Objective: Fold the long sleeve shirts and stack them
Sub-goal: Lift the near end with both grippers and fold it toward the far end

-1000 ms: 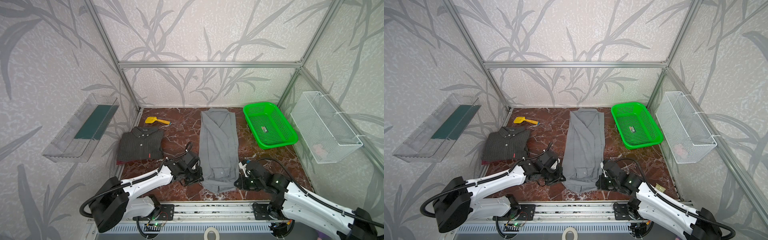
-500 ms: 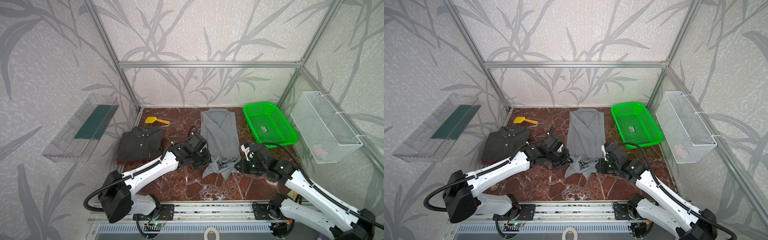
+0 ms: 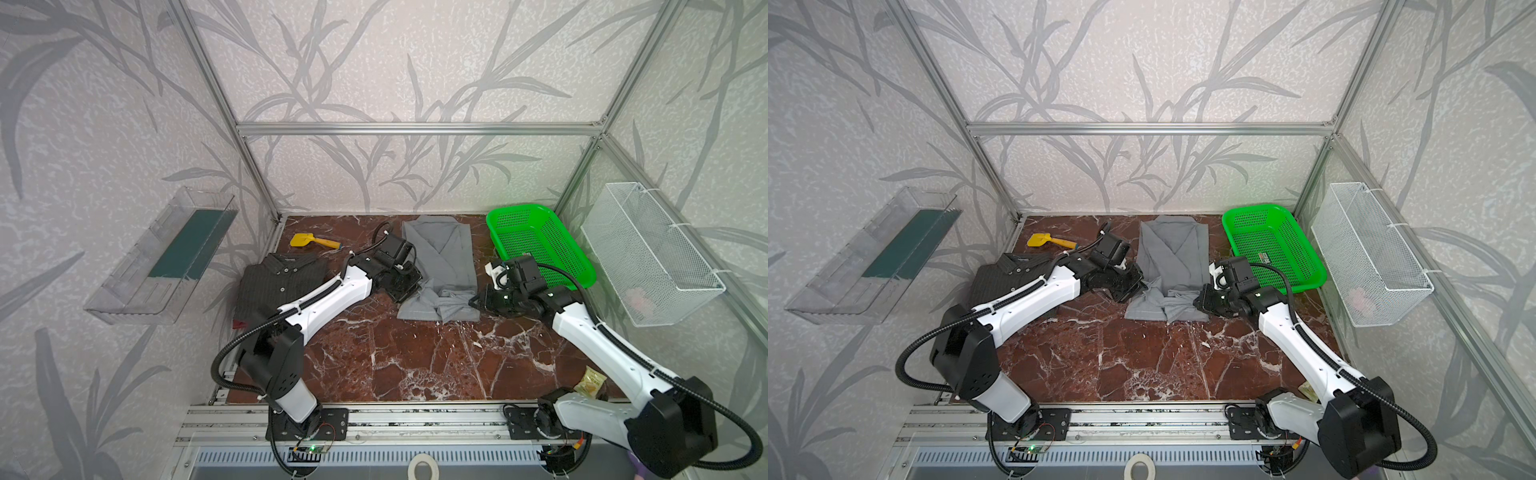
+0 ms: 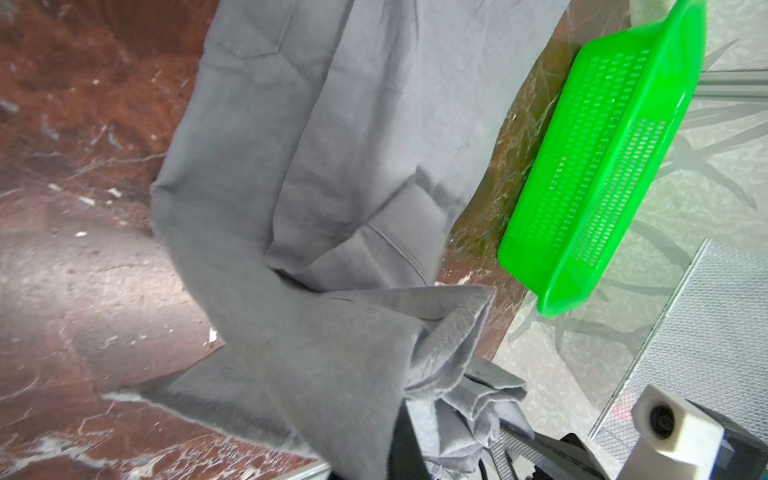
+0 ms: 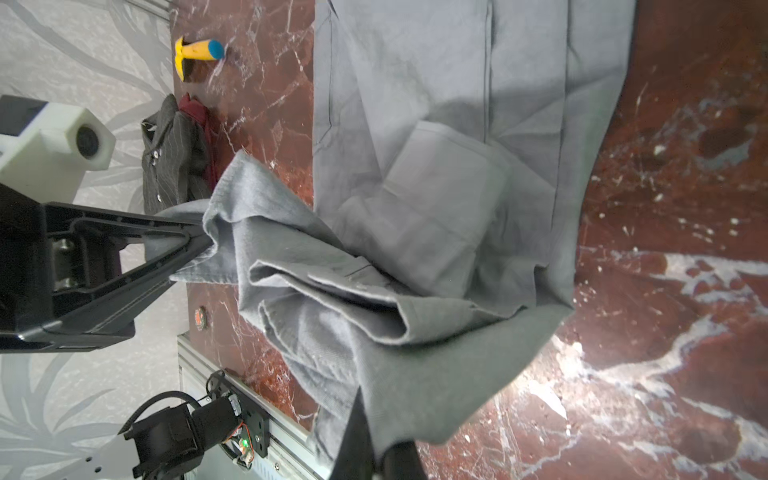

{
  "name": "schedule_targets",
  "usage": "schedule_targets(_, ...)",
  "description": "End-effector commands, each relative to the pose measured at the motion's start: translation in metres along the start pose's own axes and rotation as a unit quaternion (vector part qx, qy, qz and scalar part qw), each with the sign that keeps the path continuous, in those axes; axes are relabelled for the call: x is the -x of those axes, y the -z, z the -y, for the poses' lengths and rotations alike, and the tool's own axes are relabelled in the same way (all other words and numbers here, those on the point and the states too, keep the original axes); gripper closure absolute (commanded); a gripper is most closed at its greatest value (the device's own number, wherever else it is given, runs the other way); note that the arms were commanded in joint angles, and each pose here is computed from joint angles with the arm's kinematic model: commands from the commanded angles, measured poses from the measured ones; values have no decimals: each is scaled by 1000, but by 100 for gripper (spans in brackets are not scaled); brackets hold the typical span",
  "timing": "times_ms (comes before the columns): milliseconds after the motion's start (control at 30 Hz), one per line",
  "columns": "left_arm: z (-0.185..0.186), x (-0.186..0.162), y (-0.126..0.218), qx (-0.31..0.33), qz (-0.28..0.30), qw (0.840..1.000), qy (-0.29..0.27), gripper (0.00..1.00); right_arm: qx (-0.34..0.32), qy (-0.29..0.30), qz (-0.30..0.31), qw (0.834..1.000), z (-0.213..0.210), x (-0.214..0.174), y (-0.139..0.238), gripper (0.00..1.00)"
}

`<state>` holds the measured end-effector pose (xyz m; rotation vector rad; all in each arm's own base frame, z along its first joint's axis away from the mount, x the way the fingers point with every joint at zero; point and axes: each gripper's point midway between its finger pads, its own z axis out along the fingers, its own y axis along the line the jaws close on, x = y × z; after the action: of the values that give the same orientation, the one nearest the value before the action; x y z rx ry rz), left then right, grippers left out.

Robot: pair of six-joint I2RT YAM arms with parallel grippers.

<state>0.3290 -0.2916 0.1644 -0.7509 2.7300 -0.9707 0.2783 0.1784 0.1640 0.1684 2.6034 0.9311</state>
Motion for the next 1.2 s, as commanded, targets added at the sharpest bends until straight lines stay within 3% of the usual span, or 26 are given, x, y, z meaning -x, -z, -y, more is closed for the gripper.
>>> schedule_targets(0, 13, 11, -2, -2, -2, 1000, -3, 100, 31, 27, 24, 999, -16, 28, 3, 100)
schedule_targets(367, 26, 50, -22, 17, 7, 1000, -8, 100, 22, -7, 24, 999, 2, 75, -27, 100)
schedule_targets(667, 13, 67, -43, 53, 1, 999, -4, 100, -36, -19, 21, 999, 35, 93, -54, 100)
schedule_targets(900, -2, 72, -54, 68, -1, 998, 5, 89, -39, -44, -12, 998, 51, 91, -89, 100)
schedule_targets(1167, -6, 85, -54, 70, -2, 997, 13, 63, -87, -28, -15, 996, 62, 100, -102, 97)
